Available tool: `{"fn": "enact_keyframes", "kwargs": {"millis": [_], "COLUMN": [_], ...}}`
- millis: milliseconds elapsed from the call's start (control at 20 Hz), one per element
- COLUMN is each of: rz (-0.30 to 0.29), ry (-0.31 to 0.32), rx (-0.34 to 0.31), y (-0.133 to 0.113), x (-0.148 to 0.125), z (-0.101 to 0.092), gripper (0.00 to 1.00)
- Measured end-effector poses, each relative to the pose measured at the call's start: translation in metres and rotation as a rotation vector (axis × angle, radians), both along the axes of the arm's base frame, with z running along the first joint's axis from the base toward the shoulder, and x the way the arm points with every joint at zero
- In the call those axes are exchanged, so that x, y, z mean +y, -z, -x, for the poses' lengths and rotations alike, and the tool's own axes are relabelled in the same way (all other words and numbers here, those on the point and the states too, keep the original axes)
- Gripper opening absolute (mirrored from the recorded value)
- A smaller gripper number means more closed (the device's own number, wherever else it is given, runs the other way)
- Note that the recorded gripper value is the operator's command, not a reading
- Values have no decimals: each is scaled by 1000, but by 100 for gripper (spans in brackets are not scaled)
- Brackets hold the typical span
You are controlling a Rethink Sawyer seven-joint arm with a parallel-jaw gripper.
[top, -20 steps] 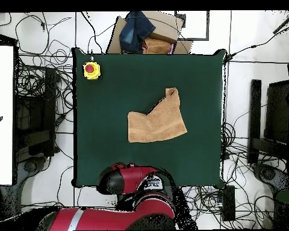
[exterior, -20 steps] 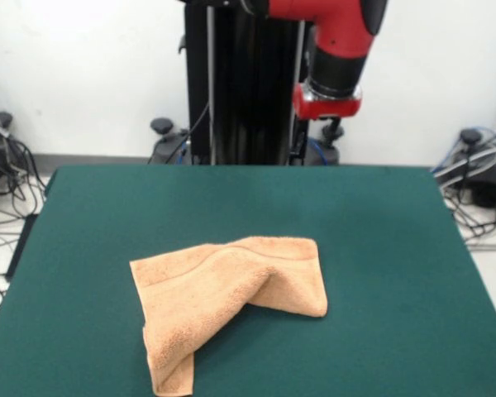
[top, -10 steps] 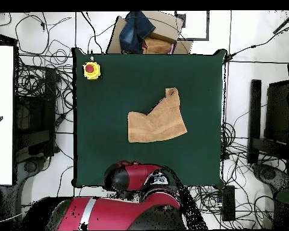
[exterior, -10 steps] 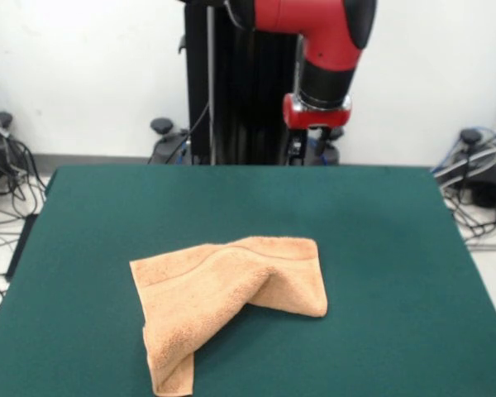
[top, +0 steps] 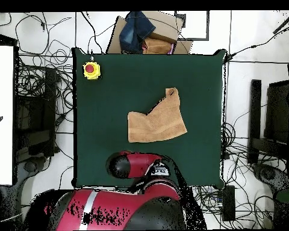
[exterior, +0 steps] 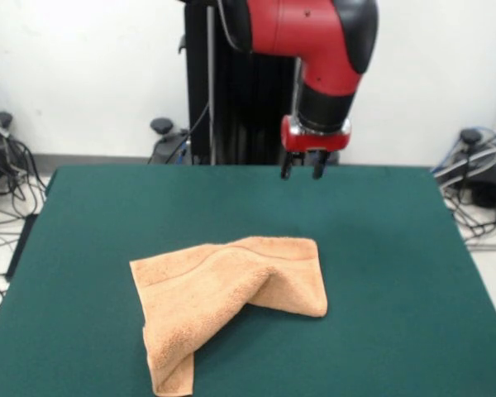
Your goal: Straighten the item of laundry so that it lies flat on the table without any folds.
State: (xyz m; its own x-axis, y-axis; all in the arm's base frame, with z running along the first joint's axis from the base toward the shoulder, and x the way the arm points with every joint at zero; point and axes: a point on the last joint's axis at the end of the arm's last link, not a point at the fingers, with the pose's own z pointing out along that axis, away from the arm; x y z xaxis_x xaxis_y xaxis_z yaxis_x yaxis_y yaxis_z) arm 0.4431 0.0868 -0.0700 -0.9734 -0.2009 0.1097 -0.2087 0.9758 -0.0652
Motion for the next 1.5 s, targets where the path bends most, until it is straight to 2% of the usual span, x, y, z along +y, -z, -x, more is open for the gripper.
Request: {"fn": "enact_keyframes", "kwargs": {"millis": [300,400,450,700,950,1300,1500], "rz": [12,14,18,21,22,21,21], "ry": [20,20,18,15,19,24,52], "rx": [11,9,0,-29,-59,-55,-55], "y": [21,25,30,42,64,74,74], "x": [-6,-7,-8,-10,-11,-15,-30], "z": [-43,-52,-66,-87,-109,-110,-111], "gripper": [100,100,100,100,100,100,100]}}
